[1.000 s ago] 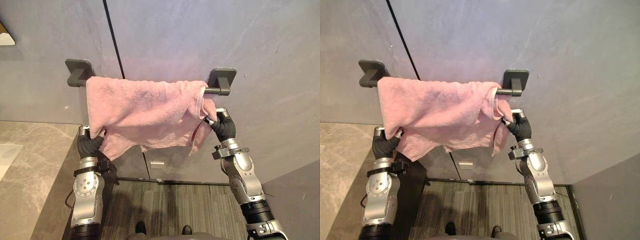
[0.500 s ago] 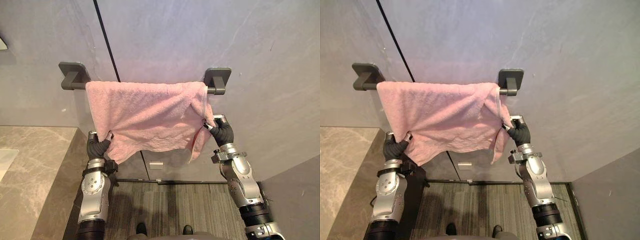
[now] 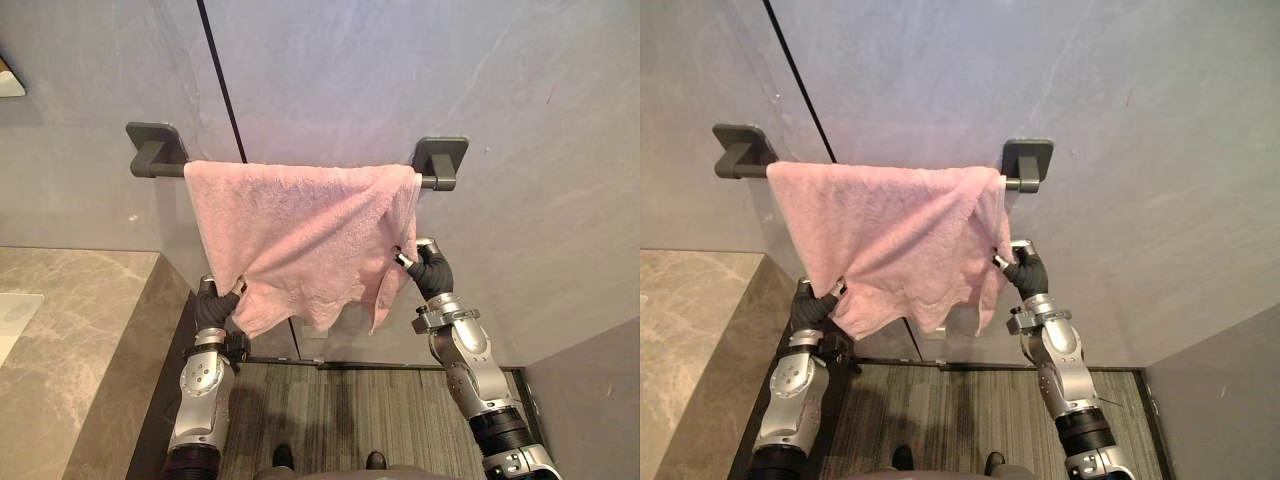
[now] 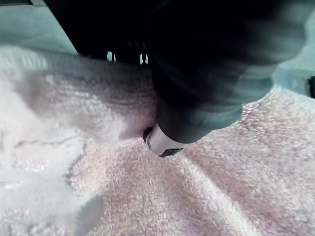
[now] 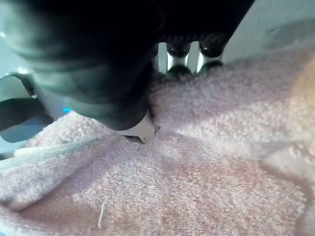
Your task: Organize washtable
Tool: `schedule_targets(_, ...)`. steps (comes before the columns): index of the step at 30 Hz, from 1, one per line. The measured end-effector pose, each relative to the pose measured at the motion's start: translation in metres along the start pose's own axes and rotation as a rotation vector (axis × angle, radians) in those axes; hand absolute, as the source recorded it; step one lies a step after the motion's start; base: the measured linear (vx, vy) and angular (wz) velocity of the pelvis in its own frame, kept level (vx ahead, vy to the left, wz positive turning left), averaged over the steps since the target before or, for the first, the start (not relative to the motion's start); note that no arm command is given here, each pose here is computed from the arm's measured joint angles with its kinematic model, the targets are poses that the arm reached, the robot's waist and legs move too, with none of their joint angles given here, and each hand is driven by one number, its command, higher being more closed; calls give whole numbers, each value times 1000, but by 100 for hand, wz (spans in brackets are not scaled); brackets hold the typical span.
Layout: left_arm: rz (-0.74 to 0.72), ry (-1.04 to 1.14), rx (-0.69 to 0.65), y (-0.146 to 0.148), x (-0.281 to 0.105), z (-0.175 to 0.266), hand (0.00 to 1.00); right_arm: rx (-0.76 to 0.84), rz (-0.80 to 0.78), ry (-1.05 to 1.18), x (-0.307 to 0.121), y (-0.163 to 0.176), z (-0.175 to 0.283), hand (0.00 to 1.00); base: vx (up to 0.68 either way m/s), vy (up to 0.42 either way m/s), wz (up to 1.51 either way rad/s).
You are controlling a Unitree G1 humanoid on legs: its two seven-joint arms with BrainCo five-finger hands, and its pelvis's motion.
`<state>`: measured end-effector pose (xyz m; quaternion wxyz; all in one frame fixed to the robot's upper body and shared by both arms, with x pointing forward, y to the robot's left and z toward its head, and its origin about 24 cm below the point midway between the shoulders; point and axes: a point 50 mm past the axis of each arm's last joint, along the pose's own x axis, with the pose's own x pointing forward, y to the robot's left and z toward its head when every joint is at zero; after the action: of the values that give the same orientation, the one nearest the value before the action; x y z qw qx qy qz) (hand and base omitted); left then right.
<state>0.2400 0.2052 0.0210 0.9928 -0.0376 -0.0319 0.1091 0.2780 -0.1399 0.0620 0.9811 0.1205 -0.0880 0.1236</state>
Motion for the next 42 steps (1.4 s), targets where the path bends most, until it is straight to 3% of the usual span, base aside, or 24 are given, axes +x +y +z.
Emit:
schedule_targets(17, 41, 51, -23, 9, -16, -9, 0, 10, -105, 144, -33, -6, -32, 0, 0, 0, 0)
schedule_targets(23, 148, 49, -51, 26, -25, -10, 0, 11, -239, 137, -52, -22, -31, 0, 0, 0, 0)
schedule_targets(28, 267, 7, -49, 51, -30, 0, 0, -67, -422, 109, -76, -56, -19, 0, 0, 0, 1)
schedule_targets(35, 416, -201, -30, 86, -38, 47, 0, -228, -737, -89, -112, -111, 43, 0, 0, 0, 0)
schedule_targets(38, 426, -320, -33, 87, -40, 71, 0, -295, -755, -212, -113, -113, 75, 0, 0, 0, 0)
schedule_targets(42, 380, -556, -65, 78, -47, 117, 0, -373, -635, -466, -98, -91, 126, 0, 0, 0, -5)
